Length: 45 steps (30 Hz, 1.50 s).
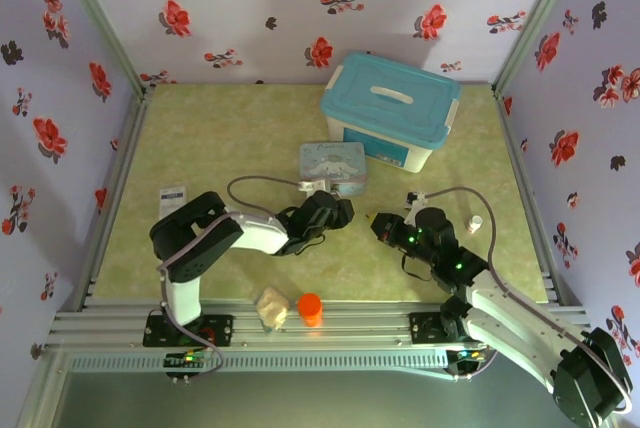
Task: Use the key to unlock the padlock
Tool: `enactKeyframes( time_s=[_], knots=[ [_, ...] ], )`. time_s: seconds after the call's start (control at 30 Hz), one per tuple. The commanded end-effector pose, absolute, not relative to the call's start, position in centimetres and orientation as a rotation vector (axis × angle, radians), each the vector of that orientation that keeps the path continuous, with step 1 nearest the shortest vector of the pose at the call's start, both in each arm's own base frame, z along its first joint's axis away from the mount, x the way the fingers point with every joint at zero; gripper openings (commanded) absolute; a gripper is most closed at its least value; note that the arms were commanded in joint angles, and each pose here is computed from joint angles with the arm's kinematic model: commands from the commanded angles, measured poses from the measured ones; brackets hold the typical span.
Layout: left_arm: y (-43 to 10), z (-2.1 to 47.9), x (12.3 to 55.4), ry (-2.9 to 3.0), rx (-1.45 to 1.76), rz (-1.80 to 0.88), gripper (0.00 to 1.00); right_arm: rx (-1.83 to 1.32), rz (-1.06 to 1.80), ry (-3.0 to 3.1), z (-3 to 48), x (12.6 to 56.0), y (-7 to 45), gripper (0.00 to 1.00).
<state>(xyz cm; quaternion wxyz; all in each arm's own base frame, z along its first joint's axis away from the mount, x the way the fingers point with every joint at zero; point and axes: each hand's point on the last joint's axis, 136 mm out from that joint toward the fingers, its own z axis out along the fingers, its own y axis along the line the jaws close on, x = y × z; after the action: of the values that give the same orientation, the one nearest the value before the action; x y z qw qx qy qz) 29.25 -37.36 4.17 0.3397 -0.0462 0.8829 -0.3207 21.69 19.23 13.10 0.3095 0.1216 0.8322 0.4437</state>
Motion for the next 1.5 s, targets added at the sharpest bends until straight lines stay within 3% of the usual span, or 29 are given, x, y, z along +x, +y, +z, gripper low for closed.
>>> enactKeyframes(
  time_s=[0.0,0.43,0.77,0.93,1.2,1.47],
  knots=[
    [-37.0,2.3,30.1,2.303,-0.178,-0.806,0.52,0.326,1.153,2.188,12.9,21.8,18.8,0.0],
    [-36.5,0.1,30.4,2.344,-0.177,-0.685,0.4,0.437,1.283,2.165,10.2,22.7,20.2,0.0],
    [-35.8,-1.7,30.3,2.393,-0.143,-0.572,0.28,0.409,1.23,2.205,9.4,23.1,20.3,0.0],
    [-35.8,-1.6,30.4,2.401,-0.136,-0.558,0.22,0.427,1.371,2.189,8.8,24.3,20.6,0.0],
    [-36.1,0.6,30.4,2.397,-0.167,-0.639,0.08,0.404,1.499,2.157,9.2,25.5,21.5,0.0],
    [-36.8,4.4,30.2,2.335,-0.299,-0.882,0.01,0.475,1.606,2.106,9.2,26.2,22.0,0.0]
  ],
)
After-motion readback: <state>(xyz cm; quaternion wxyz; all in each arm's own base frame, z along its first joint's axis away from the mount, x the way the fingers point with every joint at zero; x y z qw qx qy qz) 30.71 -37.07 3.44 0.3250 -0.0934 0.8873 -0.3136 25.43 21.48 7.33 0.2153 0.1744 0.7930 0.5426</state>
